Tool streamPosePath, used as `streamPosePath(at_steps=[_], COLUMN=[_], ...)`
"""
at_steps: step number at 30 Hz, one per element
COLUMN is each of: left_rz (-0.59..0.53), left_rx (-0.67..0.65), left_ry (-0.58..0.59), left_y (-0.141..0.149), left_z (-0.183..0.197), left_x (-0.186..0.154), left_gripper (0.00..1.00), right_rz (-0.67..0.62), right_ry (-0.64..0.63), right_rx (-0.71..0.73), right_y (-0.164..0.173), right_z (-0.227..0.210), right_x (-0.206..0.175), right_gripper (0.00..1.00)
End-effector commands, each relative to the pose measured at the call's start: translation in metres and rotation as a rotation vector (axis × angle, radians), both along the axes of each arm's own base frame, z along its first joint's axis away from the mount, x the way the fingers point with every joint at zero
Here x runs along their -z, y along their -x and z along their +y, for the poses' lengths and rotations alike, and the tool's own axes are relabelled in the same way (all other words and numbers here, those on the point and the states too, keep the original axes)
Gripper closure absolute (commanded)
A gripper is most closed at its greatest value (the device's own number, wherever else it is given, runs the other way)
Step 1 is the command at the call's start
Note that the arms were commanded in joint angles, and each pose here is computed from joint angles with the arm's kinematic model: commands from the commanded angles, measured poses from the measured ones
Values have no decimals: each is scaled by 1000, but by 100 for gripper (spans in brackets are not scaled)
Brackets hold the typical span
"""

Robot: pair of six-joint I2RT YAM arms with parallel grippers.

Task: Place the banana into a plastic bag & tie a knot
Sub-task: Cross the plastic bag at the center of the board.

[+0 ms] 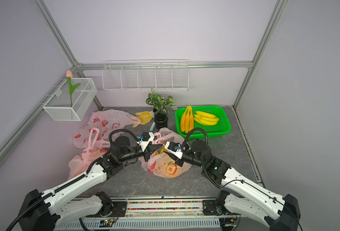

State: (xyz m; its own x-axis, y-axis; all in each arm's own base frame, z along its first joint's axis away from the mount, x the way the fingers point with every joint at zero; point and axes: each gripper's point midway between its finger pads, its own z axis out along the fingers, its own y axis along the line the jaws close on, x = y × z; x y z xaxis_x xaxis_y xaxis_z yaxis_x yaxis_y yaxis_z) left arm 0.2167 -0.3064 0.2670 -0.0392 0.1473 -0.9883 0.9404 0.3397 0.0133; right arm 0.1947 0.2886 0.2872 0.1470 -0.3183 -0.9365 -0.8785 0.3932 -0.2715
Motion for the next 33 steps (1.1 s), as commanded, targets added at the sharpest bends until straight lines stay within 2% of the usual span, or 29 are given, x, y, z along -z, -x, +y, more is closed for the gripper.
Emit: streamPosePath(at_steps=[1, 4, 6, 12, 20, 23, 26, 33], left_rz=[-91, -110, -118, -151, -168, -172, -173, -176], left_rx=[55, 111, 115, 128, 136, 140, 135, 95], left_ry=[-4, -27, -37, -66, -80, -84, -88, -70], left_y=[6, 12, 13, 22, 25, 26, 26, 21], left_z=[-3, -10, -12, -14, -15, -15, -15, -12], left_x=[-9, -4, -3, 0, 2, 3, 4, 0], left_gripper=[100, 100, 100, 100, 100, 100, 99, 91], right_rz=[32, 101, 149, 207, 256, 265, 269, 276], right_ry=[-46, -53, -31, -18, 63, 65, 48, 16], right_rx=[94, 118, 124, 131, 144, 142, 134, 145], right_y=[-11, -21, -25, -33, -40, -41, -40, -41], right_z=[-10, -4, 2, 13, 20, 22, 24, 25], right_x=[-26, -46, -45, -35, -8, -6, -8, -8], right_gripper=[60, 59, 60, 58, 57, 62, 73, 90])
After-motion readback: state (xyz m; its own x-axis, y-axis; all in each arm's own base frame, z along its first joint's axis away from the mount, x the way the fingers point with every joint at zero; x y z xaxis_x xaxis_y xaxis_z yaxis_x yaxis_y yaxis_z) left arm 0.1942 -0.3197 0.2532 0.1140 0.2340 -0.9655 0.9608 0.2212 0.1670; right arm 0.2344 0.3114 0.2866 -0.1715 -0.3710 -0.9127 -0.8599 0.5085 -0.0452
